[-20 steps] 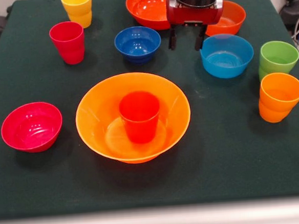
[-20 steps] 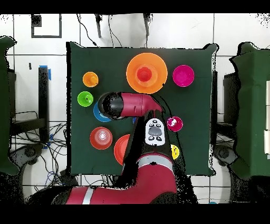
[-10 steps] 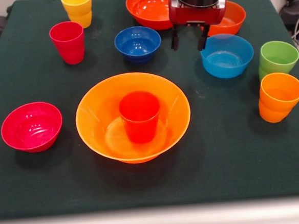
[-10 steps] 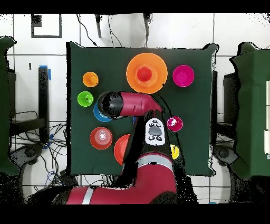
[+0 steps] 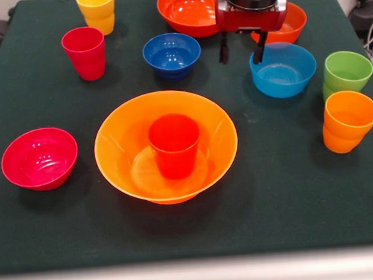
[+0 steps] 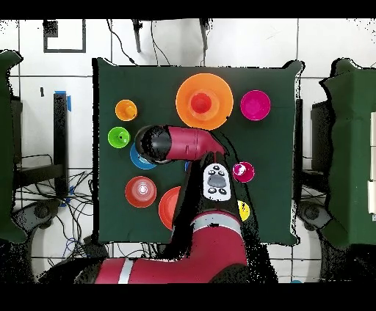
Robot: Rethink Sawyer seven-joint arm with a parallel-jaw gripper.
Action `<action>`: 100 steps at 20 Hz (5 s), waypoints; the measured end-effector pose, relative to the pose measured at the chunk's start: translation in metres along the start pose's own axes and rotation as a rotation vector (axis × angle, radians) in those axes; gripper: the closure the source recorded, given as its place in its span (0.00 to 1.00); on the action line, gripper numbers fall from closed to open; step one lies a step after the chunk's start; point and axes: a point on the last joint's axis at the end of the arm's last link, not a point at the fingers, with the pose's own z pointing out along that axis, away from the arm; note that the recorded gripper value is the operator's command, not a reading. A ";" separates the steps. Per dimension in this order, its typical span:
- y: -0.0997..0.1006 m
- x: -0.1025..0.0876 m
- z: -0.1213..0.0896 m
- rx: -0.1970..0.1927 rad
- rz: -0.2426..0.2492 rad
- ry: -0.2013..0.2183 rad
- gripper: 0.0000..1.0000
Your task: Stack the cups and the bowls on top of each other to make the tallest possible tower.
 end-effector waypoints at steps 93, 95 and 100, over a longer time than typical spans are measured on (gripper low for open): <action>-0.021 0.011 0.001 -0.050 0.048 0.131 1.00; -0.019 0.010 0.000 -0.057 0.048 0.130 1.00; -0.019 0.000 -0.010 -0.087 0.055 0.116 1.00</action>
